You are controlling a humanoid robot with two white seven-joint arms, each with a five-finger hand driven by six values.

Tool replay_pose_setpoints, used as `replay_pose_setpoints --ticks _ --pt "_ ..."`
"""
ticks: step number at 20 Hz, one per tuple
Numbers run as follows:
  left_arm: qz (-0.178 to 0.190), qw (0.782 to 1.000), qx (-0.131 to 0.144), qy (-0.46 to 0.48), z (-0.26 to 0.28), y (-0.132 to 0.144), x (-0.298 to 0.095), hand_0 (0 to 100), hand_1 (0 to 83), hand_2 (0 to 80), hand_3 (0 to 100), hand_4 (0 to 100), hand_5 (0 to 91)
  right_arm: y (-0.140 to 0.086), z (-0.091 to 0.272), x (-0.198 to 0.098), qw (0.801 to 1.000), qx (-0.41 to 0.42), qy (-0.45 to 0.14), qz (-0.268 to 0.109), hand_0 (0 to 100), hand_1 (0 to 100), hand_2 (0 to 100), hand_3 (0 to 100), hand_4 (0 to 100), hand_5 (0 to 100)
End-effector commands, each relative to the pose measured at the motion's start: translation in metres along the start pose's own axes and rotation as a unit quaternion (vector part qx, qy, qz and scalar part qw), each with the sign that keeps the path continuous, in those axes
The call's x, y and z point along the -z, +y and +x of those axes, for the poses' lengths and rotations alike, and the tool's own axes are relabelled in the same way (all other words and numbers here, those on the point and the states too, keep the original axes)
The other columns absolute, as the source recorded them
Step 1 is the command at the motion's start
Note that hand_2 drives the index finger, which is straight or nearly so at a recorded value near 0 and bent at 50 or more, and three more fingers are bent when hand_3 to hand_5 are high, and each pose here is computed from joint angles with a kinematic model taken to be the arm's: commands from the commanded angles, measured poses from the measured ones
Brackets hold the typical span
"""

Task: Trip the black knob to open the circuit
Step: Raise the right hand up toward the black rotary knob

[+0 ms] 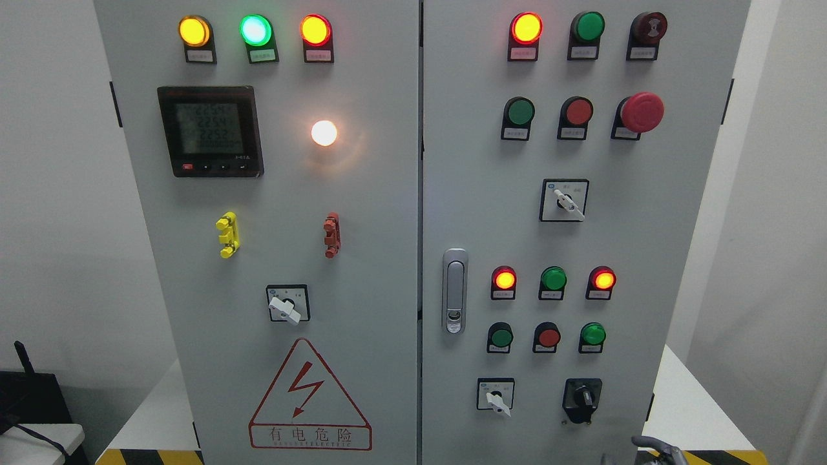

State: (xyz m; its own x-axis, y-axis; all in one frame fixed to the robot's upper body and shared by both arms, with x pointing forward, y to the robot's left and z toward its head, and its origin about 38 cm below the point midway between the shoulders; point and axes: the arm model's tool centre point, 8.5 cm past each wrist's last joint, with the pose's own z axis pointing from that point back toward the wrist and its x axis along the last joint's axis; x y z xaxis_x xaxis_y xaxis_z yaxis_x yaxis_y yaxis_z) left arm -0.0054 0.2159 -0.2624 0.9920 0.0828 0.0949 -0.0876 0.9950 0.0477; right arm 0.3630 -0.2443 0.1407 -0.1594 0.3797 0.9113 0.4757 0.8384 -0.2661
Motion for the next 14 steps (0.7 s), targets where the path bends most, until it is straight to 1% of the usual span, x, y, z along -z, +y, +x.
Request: replay_pose_setpoints --ticks 1,8,14 --pt "-0.002 1.0 0.017 -0.005 0.005 -0.001 0.0 12 38.9 0.0 0 0 0.0 0.029 -0.006 0.0 1.0 0.003 0.017 0.021 28 81 41 82 89 94" --pt "-0.002 1.0 0.016 -0.005 0.005 -0.001 0.0 12 38.9 0.0 0 0 0.0 0.034 -0.008 0.008 1.0 0.001 0.02 0.023 27 81 41 82 89 94" --pt "-0.002 1.0 0.017 -0.005 0.005 -0.001 0.0 12 38.9 0.0 0 0 0.0 0.037 -0.008 0.014 1.0 0.001 0.02 0.014 26 81 40 82 89 94"
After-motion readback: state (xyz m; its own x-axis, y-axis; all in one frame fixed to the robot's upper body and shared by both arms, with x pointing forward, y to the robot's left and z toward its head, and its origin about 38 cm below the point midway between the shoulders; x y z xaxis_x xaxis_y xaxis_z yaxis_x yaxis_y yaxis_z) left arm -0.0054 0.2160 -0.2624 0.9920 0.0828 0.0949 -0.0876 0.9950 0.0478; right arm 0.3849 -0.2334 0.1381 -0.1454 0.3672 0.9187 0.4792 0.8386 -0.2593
